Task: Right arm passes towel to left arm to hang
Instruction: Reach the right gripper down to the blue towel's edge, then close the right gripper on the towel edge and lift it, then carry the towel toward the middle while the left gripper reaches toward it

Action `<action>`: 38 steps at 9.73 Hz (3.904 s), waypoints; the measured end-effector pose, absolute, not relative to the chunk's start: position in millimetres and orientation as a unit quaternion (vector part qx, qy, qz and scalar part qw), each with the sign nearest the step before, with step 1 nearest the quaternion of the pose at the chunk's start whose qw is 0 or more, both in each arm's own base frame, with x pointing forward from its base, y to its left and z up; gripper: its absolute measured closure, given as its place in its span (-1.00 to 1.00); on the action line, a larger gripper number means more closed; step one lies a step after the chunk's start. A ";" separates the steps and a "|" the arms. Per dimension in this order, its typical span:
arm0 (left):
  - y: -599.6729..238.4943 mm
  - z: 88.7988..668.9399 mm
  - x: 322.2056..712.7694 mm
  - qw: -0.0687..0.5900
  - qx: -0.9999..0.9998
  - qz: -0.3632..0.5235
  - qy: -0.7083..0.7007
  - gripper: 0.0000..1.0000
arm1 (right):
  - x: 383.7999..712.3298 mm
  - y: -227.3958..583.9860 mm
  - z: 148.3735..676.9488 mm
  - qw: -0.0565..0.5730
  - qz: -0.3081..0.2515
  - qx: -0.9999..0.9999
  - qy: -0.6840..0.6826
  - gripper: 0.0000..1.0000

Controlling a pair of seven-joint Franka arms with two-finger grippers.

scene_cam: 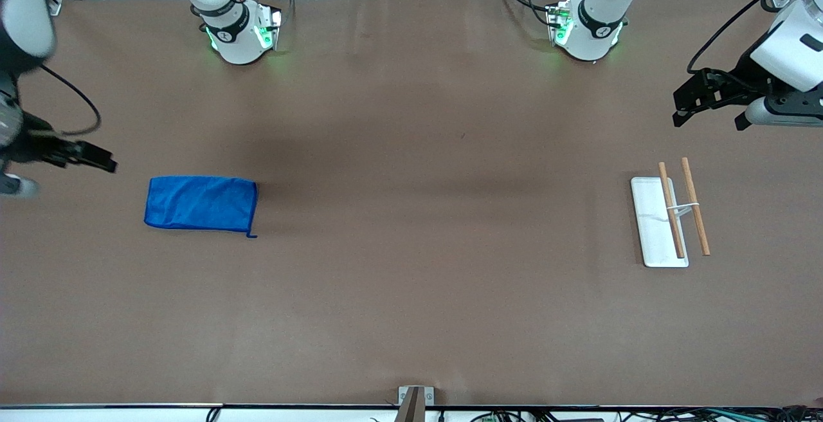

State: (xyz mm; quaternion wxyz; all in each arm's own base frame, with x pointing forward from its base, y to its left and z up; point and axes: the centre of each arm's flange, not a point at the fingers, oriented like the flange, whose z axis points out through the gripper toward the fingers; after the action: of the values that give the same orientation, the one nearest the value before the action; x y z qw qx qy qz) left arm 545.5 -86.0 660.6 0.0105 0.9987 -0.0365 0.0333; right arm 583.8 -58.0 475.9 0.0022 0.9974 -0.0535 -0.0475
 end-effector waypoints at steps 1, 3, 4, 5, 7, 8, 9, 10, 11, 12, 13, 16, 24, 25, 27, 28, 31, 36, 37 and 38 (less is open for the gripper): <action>-88.0 660.8 545.2 0.011 0.999 0.033 -0.038 -1.00 | 588.2 -59.5 429.2 0.004 -0.046 0.998 -0.044 -1.00; -90.4 660.9 544.8 0.011 0.999 0.034 -0.041 -1.00 | 587.6 -68.5 342.0 0.009 -0.024 1.000 -0.010 -1.00; -90.2 661.0 544.9 0.011 0.999 0.034 -0.040 -1.00 | 581.0 -79.0 299.0 0.014 -0.009 1.000 0.005 -1.00; -89.8 661.0 544.9 0.011 0.999 0.034 -0.040 -1.00 | 570.7 -89.0 259.5 0.018 -0.004 1.000 0.012 -1.00; -89.8 661.0 544.9 0.011 0.999 0.034 -0.040 -1.00 | 559.3 -93.3 218.4 0.020 -0.011 1.000 0.015 -0.98; -89.6 661.1 545.0 0.011 0.999 0.034 -0.040 -1.00 | 558.0 -92.8 208.3 0.020 -0.013 1.000 0.016 -0.89; -89.4 661.1 545.0 0.011 0.999 0.034 -0.040 -1.00 | 555.8 -92.1 199.2 0.019 -0.020 0.999 0.016 -0.86; -89.2 661.1 545.1 0.011 0.999 0.034 -0.039 -1.00 | 552.5 -91.3 191.6 0.018 -0.028 0.999 0.016 -0.85; -89.0 661.1 545.1 0.011 0.999 0.034 -0.039 -1.00 | 547.8 -90.5 186.2 0.017 -0.034 0.999 0.016 -0.81; -89.0 661.1 545.1 0.011 0.999 0.034 -0.039 -1.00 | 544.2 -90.0 183.1 0.016 -0.038 0.999 0.016 -0.77; -88.9 661.1 545.1 0.011 0.999 0.034 -0.039 -1.00 | 542.9 -89.8 182.0 0.016 -0.040 0.999 0.016 -0.67; -89.0 661.1 545.1 0.011 0.999 0.034 -0.039 -1.00 | 541.6 -89.0 180.5 0.015 -0.038 0.999 0.015 -0.29; -89.2 660.8 545.2 0.011 0.999 0.034 -0.039 -1.00 | 541.5 -85.5 181.3 -0.010 -0.048 0.999 -0.016 0.94; -89.2 659.8 545.9 0.011 0.999 0.033 -0.039 -1.00 | 546.9 -81.7 195.2 -0.022 -0.066 0.997 -0.019 0.94; -88.8 656.8 548.3 0.011 0.999 0.032 -0.039 -1.00 | 575.9 -73.0 257.5 -0.043 -0.100 0.994 -0.010 0.94; -88.8 656.0 549.4 0.011 0.999 0.032 -0.039 -1.00 | 593.0 -66.8 298.6 -0.050 -0.111 0.993 -0.001 0.94; -89.1 654.8 550.6 0.012 0.999 0.033 -0.039 -1.00 | 622.0 -3.5 384.1 -0.060 -0.131 0.989 0.017 0.94; -132.1 627.3 557.3 0.038 0.997 0.005 -0.073 -1.00 | 597.8 218.5 427.9 -0.182 -0.155 0.971 0.020 0.94; -140.2 621.1 557.8 0.055 0.995 -0.003 -0.077 -1.00 | 590.4 248.4 437.1 -0.234 -0.163 0.959 0.014 0.94; -147.6 613.1 558.9 0.085 0.993 -0.009 -0.081 -1.00 | 584.3 269.7 444.3 -0.280 -0.174 0.944 0.009 0.94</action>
State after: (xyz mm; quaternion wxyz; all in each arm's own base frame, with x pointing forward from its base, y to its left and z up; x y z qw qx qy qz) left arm 558.9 -147.6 613.1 0.0847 0.9931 -0.0808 -0.0092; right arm 584.3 269.7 444.3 -0.2797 0.9442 0.0090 -0.1739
